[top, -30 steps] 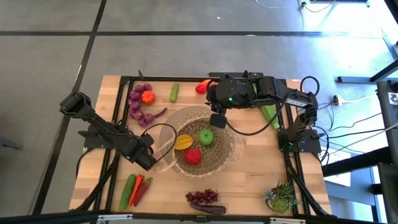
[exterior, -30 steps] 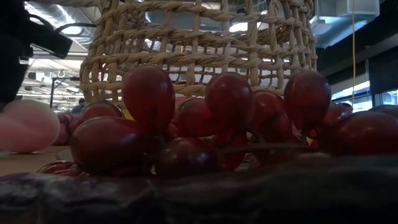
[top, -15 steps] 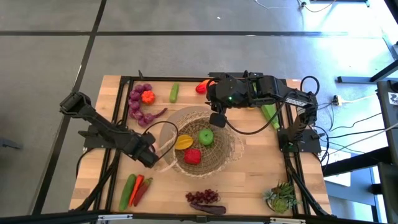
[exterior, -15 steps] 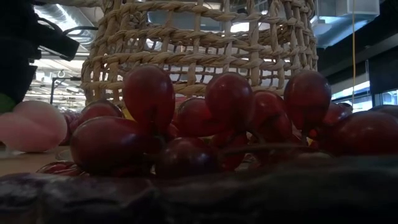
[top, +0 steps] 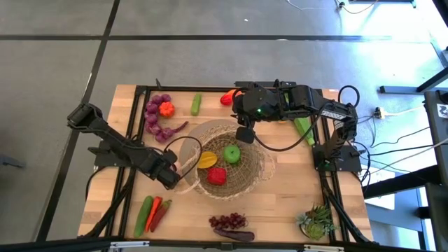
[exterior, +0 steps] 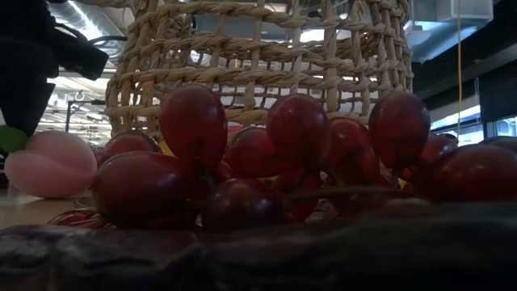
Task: Build produce basket
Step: Put the pink peach into the brown basket
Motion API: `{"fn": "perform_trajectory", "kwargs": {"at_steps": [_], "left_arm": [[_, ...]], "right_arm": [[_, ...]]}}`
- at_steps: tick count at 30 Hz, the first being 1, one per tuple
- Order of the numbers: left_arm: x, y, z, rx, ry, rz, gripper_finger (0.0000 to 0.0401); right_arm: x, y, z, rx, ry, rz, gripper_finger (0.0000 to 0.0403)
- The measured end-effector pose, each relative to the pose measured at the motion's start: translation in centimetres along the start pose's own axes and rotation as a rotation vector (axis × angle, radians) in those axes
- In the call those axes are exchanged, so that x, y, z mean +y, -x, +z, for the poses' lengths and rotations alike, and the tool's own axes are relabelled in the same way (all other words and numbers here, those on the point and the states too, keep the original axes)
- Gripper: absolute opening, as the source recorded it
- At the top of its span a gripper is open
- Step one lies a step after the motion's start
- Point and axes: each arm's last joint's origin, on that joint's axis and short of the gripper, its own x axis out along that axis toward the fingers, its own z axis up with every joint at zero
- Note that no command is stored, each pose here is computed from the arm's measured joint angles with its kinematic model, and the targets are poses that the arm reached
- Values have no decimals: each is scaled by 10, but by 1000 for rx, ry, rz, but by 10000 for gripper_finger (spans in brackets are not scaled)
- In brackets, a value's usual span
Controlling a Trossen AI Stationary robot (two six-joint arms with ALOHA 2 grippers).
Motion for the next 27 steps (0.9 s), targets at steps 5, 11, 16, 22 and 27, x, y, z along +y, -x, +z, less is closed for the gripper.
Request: {"fn": "perform_trajectory", "kwargs": {"at_steps": [5, 11, 16, 22, 27], "left_arm": [[-3, 0, 1, -2, 7, -32, 69], [-5, 0, 1, -7, 17, -50, 69], [-8, 0, 2, -15, 25, -81, 69], [-9, -1, 1, 19, 52, -88, 69], [-11, -3, 1, 29, 76, -108, 69]], "right_arm": [[0, 0, 0, 0, 1, 0, 97], [0, 0, 0, 0, 1, 0, 97], [0, 0, 0, 0, 1, 0, 97], [0, 0, 0, 1, 2, 0, 97], [0, 0, 0, 1, 2, 0, 97]]}}
